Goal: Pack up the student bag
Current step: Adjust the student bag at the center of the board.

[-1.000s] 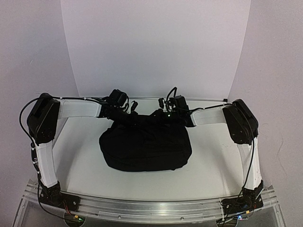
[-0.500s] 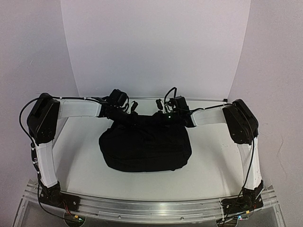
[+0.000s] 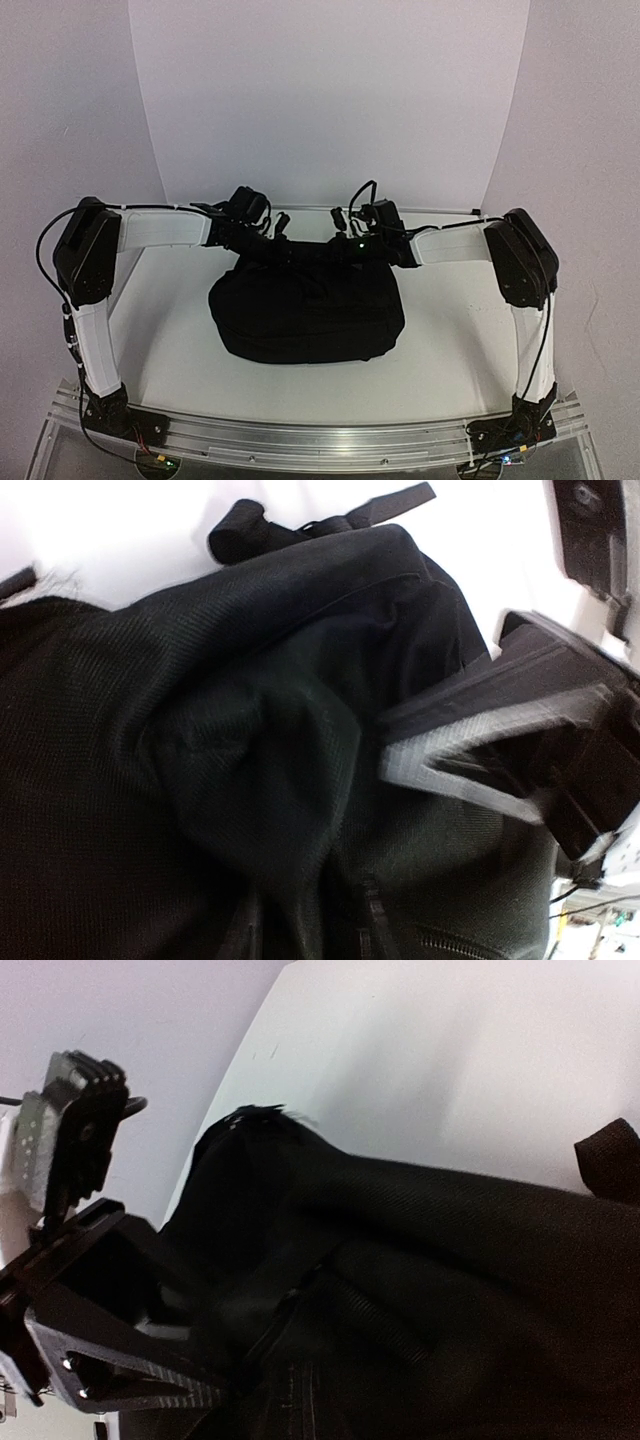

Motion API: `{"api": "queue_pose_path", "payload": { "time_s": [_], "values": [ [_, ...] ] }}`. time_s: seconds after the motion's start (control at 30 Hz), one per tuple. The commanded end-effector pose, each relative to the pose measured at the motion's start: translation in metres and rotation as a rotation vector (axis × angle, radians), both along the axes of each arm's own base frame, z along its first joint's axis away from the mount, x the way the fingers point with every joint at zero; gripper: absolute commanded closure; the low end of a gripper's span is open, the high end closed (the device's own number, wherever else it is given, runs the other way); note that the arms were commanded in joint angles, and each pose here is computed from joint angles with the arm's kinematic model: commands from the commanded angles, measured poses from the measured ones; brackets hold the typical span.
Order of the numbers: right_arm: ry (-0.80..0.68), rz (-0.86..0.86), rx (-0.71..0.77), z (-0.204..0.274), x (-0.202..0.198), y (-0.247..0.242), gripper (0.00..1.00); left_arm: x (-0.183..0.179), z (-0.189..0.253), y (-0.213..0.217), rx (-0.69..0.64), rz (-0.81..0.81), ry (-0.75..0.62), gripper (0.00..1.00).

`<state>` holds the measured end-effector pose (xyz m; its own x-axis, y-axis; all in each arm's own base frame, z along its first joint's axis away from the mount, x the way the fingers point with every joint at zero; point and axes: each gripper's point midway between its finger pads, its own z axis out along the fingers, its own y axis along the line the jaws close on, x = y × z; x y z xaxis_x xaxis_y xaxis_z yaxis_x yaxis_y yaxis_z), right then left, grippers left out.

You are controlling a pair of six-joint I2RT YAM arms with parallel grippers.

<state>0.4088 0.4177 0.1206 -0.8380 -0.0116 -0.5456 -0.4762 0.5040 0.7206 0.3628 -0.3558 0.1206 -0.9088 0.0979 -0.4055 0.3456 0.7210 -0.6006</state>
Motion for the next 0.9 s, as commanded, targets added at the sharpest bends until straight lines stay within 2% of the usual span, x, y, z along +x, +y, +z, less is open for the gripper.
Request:
{"api": "queue_pose_path", "payload": {
  "time_s": [0.0,0.13,0.33,0.47,0.5,0.57,0.6,0.7,0.87],
  "values": [
    [-0.077,0.021,0.067,0.056,-0.019,0.002,1.00,0.001,0.067,0.003,-0.067,0.013,-0.109,0.55],
    [-0.070,0.024,0.063,0.056,-0.028,0.002,1.00,0.008,0.086,0.006,-0.100,0.021,-0.132,0.51],
    [-0.081,0.010,0.062,0.062,-0.035,0.002,1.00,0.022,0.082,0.008,-0.097,0.028,-0.120,0.47],
    [-0.108,-0.123,-0.021,0.056,-0.025,-0.014,1.00,0.023,0.065,0.005,-0.070,0.026,-0.054,0.37],
    [-0.121,-0.147,-0.044,0.057,-0.026,-0.019,0.94,0.022,0.060,0.005,-0.063,0.034,-0.037,0.35],
    [-0.139,-0.191,-0.081,0.055,-0.032,-0.030,0.73,0.018,0.047,0.010,-0.036,0.059,-0.002,0.28],
    [-0.141,-0.209,-0.087,0.057,-0.036,-0.037,0.68,0.017,0.042,0.012,-0.032,0.068,0.010,0.26],
    [-0.135,-0.333,-0.167,0.049,-0.034,-0.067,0.58,0.014,0.034,0.008,-0.061,0.065,0.039,0.25],
    [-0.095,-0.474,-0.315,0.030,-0.030,-0.116,0.41,0.014,0.022,-0.018,-0.140,0.006,0.089,0.32]
  ]
}}
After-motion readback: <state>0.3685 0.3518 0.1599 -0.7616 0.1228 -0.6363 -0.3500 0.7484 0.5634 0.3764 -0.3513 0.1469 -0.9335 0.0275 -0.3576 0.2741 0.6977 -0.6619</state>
